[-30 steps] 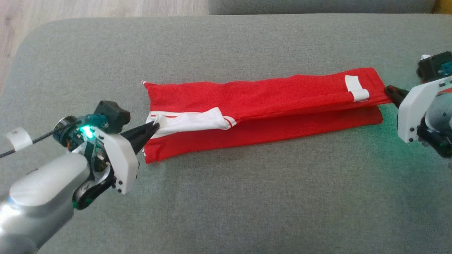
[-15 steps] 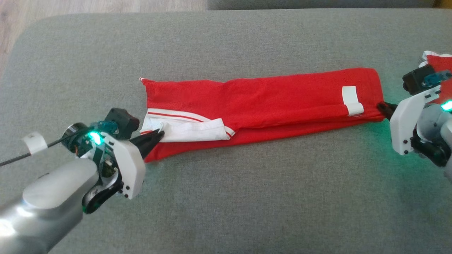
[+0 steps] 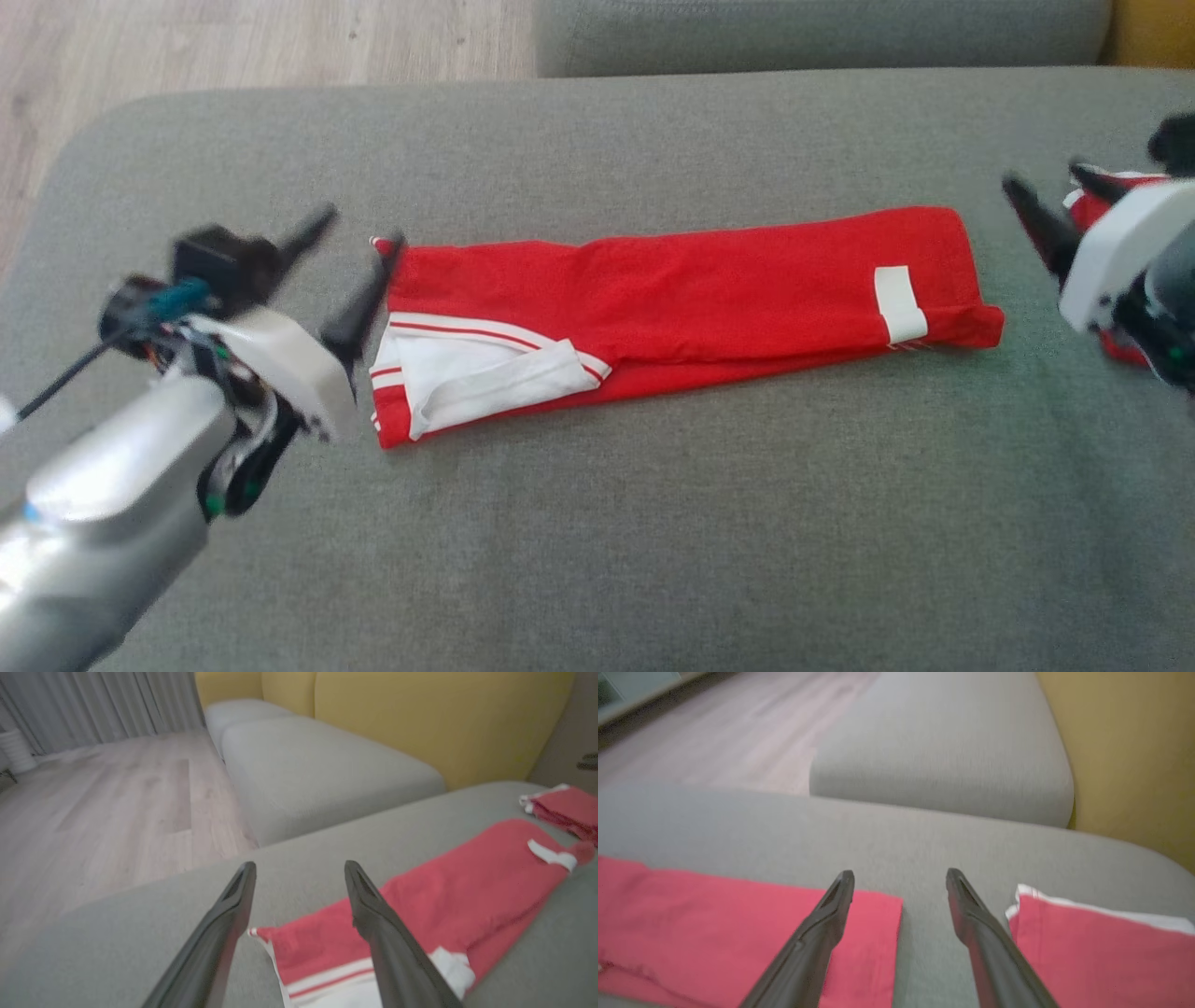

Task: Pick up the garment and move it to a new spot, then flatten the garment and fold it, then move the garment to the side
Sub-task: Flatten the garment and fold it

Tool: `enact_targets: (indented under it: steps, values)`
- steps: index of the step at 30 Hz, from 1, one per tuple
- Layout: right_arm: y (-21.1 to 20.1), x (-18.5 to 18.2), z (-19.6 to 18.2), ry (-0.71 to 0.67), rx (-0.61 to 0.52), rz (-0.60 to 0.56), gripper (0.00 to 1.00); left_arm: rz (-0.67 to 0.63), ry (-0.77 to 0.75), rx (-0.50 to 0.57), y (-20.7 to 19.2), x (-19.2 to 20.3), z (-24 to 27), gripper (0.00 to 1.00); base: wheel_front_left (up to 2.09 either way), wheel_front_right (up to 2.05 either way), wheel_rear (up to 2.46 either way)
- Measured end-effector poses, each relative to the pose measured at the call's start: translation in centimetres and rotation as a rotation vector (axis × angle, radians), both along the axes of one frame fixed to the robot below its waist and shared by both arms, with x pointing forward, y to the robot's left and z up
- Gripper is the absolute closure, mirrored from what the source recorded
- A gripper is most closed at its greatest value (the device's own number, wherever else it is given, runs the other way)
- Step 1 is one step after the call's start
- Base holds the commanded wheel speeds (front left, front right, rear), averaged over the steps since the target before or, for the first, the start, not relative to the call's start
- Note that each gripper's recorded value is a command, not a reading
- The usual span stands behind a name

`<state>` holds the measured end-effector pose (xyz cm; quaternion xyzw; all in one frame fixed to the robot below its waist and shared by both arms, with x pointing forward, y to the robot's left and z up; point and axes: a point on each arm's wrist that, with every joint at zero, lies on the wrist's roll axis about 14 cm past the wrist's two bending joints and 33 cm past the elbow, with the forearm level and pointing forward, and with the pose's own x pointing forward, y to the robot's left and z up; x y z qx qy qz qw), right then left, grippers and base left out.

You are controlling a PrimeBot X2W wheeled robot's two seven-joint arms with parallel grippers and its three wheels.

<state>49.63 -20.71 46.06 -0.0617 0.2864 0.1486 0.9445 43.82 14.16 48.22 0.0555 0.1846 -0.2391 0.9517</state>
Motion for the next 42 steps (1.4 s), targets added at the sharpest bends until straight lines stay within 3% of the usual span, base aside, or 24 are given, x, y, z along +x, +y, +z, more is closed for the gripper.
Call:
enact_targets:
  steps: [4,9,14,19,23,30,42]
  values:
    - [2.6,1.9,5.4,-0.251,0.156,-0.001,0.0,0.123,-0.252,-0.17,0.3,2.3,6.4,0.0,0.0,0.0,0.0]
    - [4.9,2.5,9.2,-0.47,0.294,-0.008,0.0,0.235,-0.327,-0.311,0.7,2.4,8.8,0.0,0.0,0.0,0.0]
    - [7.0,1.3,8.9,-0.528,0.415,-0.043,0.0,0.322,-0.455,-0.376,1.6,1.6,11.3,0.0,0.0,0.0,0.0]
    - [7.0,-0.9,8.3,-0.574,0.469,-0.105,0.0,0.376,-0.447,-0.38,1.4,-0.9,8.6,0.0,0.0,0.0,0.0]
    - [7.2,-3.5,7.9,-0.628,0.484,-0.158,0.0,0.415,-0.415,-0.403,1.3,-2.5,6.5,0.0,0.0,0.0,0.0]
    - [7.4,-7.9,3.3,-0.545,0.44,-0.206,0.0,0.468,-0.365,-0.431,1.3,-4.3,3.7,0.0,0.0,0.0,0.0]
    - [6.6,-5.2,0.5,-0.489,0.333,-0.22,0.0,0.432,-0.339,-0.404,1.0,-3.0,1.6,0.0,0.0,0.0,0.0]
